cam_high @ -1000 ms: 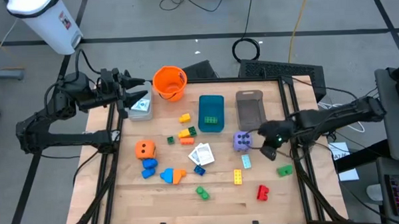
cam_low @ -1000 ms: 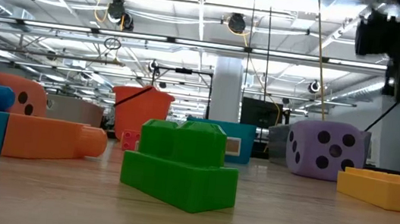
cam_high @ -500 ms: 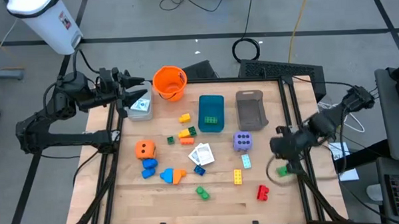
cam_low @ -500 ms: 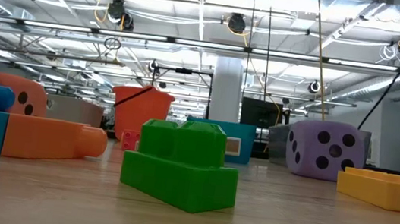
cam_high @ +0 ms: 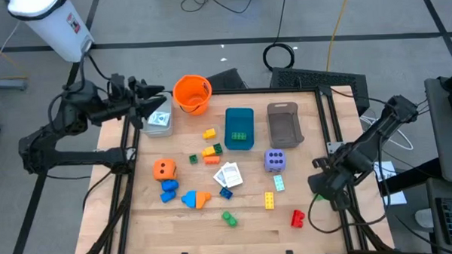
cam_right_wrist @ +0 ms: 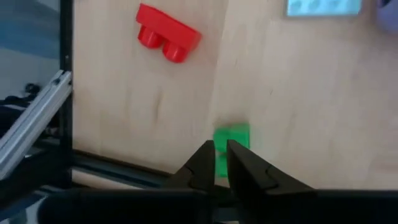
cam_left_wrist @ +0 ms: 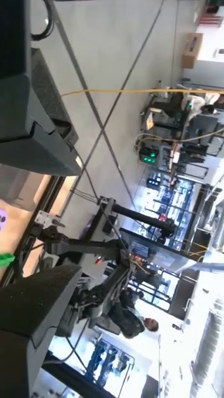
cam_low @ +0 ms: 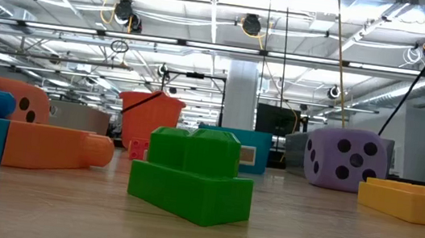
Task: Pick & Place Toys
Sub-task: Put the green game piece into the blue bin
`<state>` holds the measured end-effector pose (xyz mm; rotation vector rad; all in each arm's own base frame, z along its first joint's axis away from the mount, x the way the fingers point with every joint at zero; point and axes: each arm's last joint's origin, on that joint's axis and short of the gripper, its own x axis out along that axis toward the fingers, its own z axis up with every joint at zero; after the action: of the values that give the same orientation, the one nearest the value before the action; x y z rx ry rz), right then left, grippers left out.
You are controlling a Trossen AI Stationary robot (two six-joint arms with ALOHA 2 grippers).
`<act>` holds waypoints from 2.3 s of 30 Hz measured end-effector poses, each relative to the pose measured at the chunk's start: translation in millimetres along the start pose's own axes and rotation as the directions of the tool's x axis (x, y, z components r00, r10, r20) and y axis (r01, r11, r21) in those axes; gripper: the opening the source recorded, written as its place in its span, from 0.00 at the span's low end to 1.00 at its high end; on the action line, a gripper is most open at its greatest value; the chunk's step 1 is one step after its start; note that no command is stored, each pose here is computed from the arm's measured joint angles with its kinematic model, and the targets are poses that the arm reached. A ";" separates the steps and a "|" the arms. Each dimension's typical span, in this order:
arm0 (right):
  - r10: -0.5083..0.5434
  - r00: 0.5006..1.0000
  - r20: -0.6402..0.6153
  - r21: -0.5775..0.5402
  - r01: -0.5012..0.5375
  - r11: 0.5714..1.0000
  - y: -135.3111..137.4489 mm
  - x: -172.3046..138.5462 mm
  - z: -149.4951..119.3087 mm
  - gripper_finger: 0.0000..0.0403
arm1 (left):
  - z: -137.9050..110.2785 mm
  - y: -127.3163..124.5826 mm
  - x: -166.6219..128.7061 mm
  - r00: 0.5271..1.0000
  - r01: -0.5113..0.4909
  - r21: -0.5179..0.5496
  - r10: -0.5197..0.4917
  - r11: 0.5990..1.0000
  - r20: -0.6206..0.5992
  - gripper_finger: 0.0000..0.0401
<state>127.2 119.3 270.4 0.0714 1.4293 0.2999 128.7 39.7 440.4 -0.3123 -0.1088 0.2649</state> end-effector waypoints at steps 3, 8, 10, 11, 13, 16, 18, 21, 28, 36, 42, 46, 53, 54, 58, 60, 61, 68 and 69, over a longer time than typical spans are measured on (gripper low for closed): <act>-0.021 0.999 -0.029 0.043 0.022 0.999 -4.8 11.8 -4.4 0.16 | -2.3 0.2 5.0 1.000 0.015 -0.005 -0.015 1.000 -0.023 0.62; -0.028 0.996 -0.086 0.081 0.035 0.996 -11.3 29.5 -11.2 0.27 | -8.0 1.3 17.4 0.997 0.035 -0.034 -0.037 0.999 -0.071 0.63; -0.008 0.995 -0.099 0.083 0.016 0.996 -12.2 35.2 -12.6 0.32 | -10.4 2.1 22.6 0.995 0.034 -0.051 -0.038 0.998 -0.089 0.62; 0.002 0.994 -0.106 0.084 0.007 0.996 -12.7 38.0 -13.4 0.34 | -11.7 2.4 25.3 0.994 0.034 -0.059 -0.040 0.998 -0.098 0.63; 0.021 0.994 -0.111 0.085 -0.012 0.996 -13.4 43.4 -14.4 0.39 | -14.1 2.9 29.9 0.992 0.042 -0.076 -0.050 0.996 -0.117 0.62; 0.051 0.993 -0.106 0.084 -0.042 0.996 -14.0 51.2 -14.9 0.45 | -16.3 2.6 33.9 0.987 0.069 -0.091 -0.082 0.993 -0.139 0.62; 0.058 0.994 -0.095 0.081 -0.050 0.995 -14.9 56.5 -15.2 0.49 | -15.4 1.2 34.2 0.983 0.110 -0.093 -0.122 0.990 -0.137 0.63; 0.055 0.993 -0.100 0.081 -0.047 0.996 -18.5 66.2 -18.6 0.53 | -10.8 -2.0 33.8 0.977 0.181 -0.088 -0.189 0.980 -0.102 0.62; 0.022 0.988 -0.151 0.104 -0.006 0.995 -30.7 89.0 -32.1 0.59 | -2.8 -7.0 32.2 0.957 0.285 -0.070 -0.288 0.956 -0.041 0.63; 0.037 0.991 -0.128 0.154 -0.017 0.988 -37.8 107.9 -38.8 0.57 | -2.6 -7.0 32.2 0.957 0.283 -0.108 -0.288 0.953 -0.039 0.63; -0.003 0.989 -0.151 0.144 0.025 0.989 -42.5 111.5 -44.0 0.47 | 0.7 -8.1 31.9 0.955 0.294 -0.142 -0.298 0.945 -0.005 0.63; -0.037 0.992 -0.122 0.110 0.051 0.993 -43.5 111.3 -42.7 0.38 | 1.6 -8.4 32.0 0.954 0.298 -0.141 -0.300 0.944 0.004 0.63; -0.062 0.996 -0.072 0.124 0.070 0.990 -51.0 105.8 -31.3 0.38 | 1.8 -8.5 31.8 0.954 0.297 -0.166 -0.301 0.940 0.004 0.63; -0.067 0.996 -0.050 0.123 0.073 0.990 -51.4 102.5 -26.9 0.38 | 1.8 -8.5 31.9 0.954 0.297 -0.164 -0.301 0.941 0.004 0.62; -0.083 0.995 0.051 0.100 0.078 0.992 -52.2 82.2 -5.3 0.39 | 2.0 -8.1 32.0 0.958 0.284 -0.163 -0.286 0.945 0.012 0.62; -0.083 0.989 0.119 0.081 0.074 0.994 -52.4 66.3 9.0 0.39 | 2.2 -7.6 32.2 0.963 0.269 -0.163 -0.270 0.949 0.018 0.63; -0.089 0.984 0.154 0.071 0.078 0.994 -52.6 56.8 16.3 0.39 | 2.3 -7.4 32.2 0.965 0.260 -0.163 -0.260 0.952 0.021 0.62; -0.203 0.862 0.464 0.059 0.199 0.978 -63.9 -30.3 63.3 0.40 | 3.1 -5.3 32.7 0.980 0.197 -0.164 -0.192 0.967 0.046 0.62; -0.221 0.832 0.509 0.078 0.212 0.974 -67.6 -43.8 68.5 0.40 | 3.2 -5.0 32.7 0.982 0.186 -0.165 -0.180 0.969 0.051 0.62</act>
<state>200.5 52.5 307.2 0.0014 0.8907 0.0667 160.9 45.0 447.1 -0.4639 -0.1945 0.0778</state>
